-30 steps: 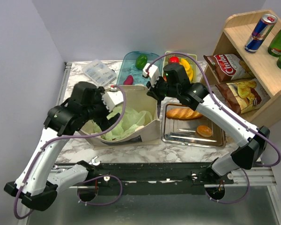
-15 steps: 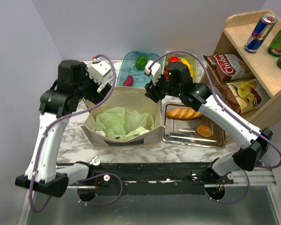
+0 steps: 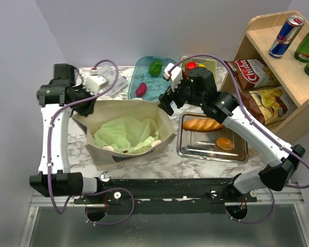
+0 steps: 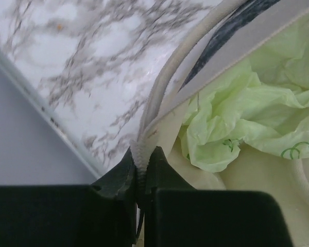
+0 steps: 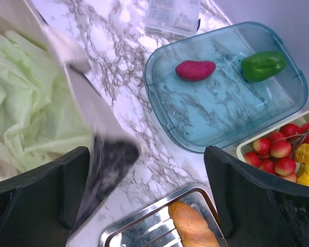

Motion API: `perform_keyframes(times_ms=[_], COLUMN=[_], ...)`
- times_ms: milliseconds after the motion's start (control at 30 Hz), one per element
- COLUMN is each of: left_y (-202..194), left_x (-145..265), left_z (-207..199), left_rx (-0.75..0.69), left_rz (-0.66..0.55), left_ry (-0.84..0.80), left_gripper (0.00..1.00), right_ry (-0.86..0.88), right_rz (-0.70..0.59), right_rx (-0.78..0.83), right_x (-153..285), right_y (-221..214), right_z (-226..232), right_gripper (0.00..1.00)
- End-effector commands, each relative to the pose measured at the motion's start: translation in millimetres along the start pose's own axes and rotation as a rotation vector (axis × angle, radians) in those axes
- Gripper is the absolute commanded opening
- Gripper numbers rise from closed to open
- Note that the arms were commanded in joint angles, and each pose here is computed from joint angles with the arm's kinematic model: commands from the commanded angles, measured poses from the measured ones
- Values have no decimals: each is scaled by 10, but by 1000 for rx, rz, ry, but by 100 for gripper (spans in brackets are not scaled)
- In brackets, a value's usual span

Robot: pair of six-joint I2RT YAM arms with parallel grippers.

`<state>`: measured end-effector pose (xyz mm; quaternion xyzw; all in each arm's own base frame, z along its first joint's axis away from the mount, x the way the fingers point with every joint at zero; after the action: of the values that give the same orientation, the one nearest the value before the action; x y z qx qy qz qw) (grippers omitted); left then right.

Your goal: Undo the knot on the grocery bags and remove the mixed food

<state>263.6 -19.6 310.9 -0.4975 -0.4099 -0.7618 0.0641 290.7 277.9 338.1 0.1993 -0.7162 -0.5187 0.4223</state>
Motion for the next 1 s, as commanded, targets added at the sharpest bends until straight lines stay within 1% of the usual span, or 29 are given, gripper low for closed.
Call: perform_keyframes(times_ms=[0,33,67,100,167,200,267,300,333,367,400,467,500,700,833,967], left_y=[-603,-669,-759,-819,-954,-993,-1065,-1113,-1141,-1142,-1126,-1051,-999,-620,-382,-40], left_x=[457,534,615,738,948,1014,1136,1150,1155,1156,1168,1185,1212,1395,1452,1445], left_z=[294,454,646,839,1166,1279,1433,1473,1487,1479,1450,1382,1343,1137,1016,883], left_rx=[86,136,217,316,507,580,653,670,677,674,670,669,665,585,491,409], left_rz=[114,124,138,127,99,78,48,49,47,41,30,-17,-44,-186,-199,-247], left_ry=[194,266,341,420,528,558,624,650,671,679,681,672,671,658,685,635], left_gripper=[0,0,0,0,0,0,1,9,25,44,57,87,98,98,98,98], right_ry=[-62,-61,-58,-55,-50,-49,-53,-55,-58,-63,-65,-73,-75,-93,-130,-173], right_rz=[-73,-73,-74,-73,-71,-72,-75,-77,-77,-78,-79,-80,-79,-87,-110,-133], right_rx=[-5,-8,-12,-15,-15,-13,-11,-8,-8,-6,-7,-11,-12,-29,-71,-131], right_x=[157,156,148,137,119,113,113,118,122,128,140,162,169,206,244,326], right_y=[187,188,188,185,178,187,204,217,222,221,225,218,209,218,264,297], right_z=[-79,-80,-75,-68,-67,-65,-77,-79,-83,-92,-92,-98,-95,-122,-247,-450], right_gripper=[100,100,100,100,100,100,100,100,100,100,100,100,100,100,100,100])
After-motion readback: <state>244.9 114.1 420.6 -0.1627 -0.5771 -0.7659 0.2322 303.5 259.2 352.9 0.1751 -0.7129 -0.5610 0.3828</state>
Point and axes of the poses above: each gripper's point midway between its finger pads, its own x axis back along the fingers, its own z axis along the line the jaws close on, y = z × x, the point moved 4 cm from there along x, back along the fingers, and after that the axes turned 5 degrees about -x, right-handed, at the moved point
